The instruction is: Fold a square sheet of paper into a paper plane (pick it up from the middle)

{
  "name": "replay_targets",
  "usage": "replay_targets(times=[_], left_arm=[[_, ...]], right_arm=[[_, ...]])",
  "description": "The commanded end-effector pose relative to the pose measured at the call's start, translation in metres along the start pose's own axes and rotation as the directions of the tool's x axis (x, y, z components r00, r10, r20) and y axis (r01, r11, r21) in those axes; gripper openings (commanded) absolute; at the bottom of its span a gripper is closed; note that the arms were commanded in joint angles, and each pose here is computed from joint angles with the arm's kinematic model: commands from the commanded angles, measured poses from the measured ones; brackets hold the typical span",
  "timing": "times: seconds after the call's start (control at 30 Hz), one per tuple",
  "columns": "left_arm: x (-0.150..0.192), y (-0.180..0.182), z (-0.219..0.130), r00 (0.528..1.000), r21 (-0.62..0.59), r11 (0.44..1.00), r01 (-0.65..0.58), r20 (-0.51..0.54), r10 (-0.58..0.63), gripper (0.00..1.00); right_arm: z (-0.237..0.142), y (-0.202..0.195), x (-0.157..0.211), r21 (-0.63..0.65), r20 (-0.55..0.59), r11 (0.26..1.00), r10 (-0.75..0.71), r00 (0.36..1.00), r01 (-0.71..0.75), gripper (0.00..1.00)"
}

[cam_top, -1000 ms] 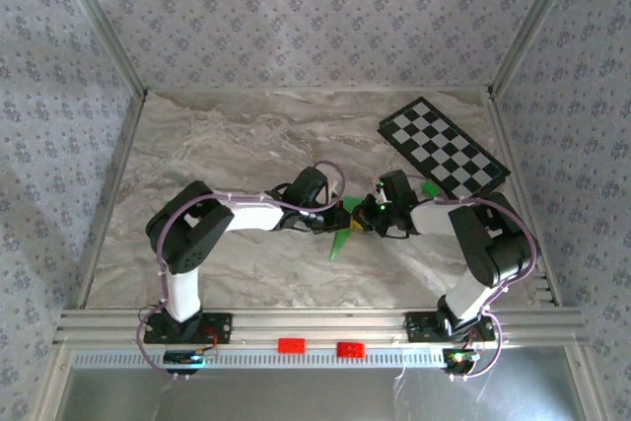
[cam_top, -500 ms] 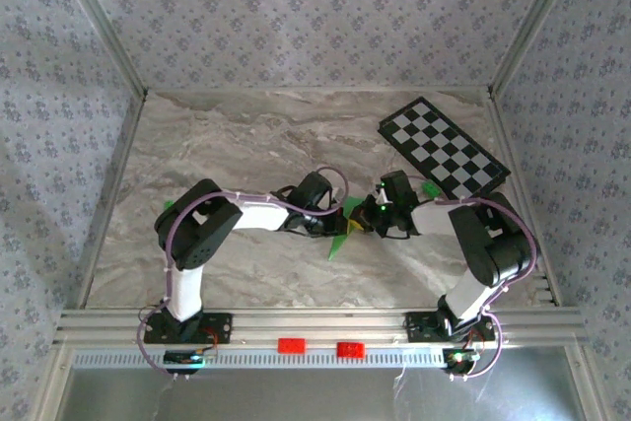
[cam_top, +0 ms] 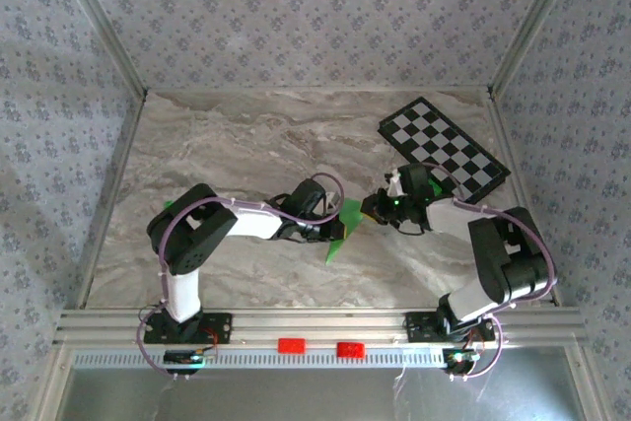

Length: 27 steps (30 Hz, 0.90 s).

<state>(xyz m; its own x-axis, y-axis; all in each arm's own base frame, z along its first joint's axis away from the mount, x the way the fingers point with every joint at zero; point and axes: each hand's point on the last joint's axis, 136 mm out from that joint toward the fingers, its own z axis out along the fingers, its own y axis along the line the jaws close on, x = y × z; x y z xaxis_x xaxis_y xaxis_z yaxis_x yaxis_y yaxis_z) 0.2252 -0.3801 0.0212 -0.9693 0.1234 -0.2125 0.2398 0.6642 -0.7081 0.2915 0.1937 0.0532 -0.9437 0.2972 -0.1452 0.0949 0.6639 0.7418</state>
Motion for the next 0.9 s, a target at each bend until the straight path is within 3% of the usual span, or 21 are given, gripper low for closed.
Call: replay_targets(times=[0.0, 0.3, 0.5, 0.87], left_arm=[[0.044, 0.058, 0.002, 0.987, -0.195, 0.977, 0.086, -0.116, -0.110, 0.00], [0.044, 0.058, 0.003, 0.986, -0.195, 0.977, 0.089, -0.119, -0.113, 0.00], [0.046, 0.061, 0.003, 0.985, -0.201, 0.975, 0.091, -0.125, -0.118, 0.00], [0.059, 0.074, 0.004, 0.978, -0.229, 0.969, 0.091, -0.162, -0.130, 0.00]], right_arm=[[-0.003, 0.005, 0.008, -0.007, -0.036, 0.997, -0.078, 0.996, 0.078, 0.12], [0.022, 0.014, 0.021, -0.004, -0.118, 0.990, -0.140, 0.983, 0.141, 0.07], [0.040, -0.015, 0.019, 0.071, -0.162, 0.995, -0.065, 0.985, 0.077, 0.04], [0.031, -0.045, -0.028, 0.063, -0.072, 0.998, -0.011, 0.997, 0.016, 0.06]])
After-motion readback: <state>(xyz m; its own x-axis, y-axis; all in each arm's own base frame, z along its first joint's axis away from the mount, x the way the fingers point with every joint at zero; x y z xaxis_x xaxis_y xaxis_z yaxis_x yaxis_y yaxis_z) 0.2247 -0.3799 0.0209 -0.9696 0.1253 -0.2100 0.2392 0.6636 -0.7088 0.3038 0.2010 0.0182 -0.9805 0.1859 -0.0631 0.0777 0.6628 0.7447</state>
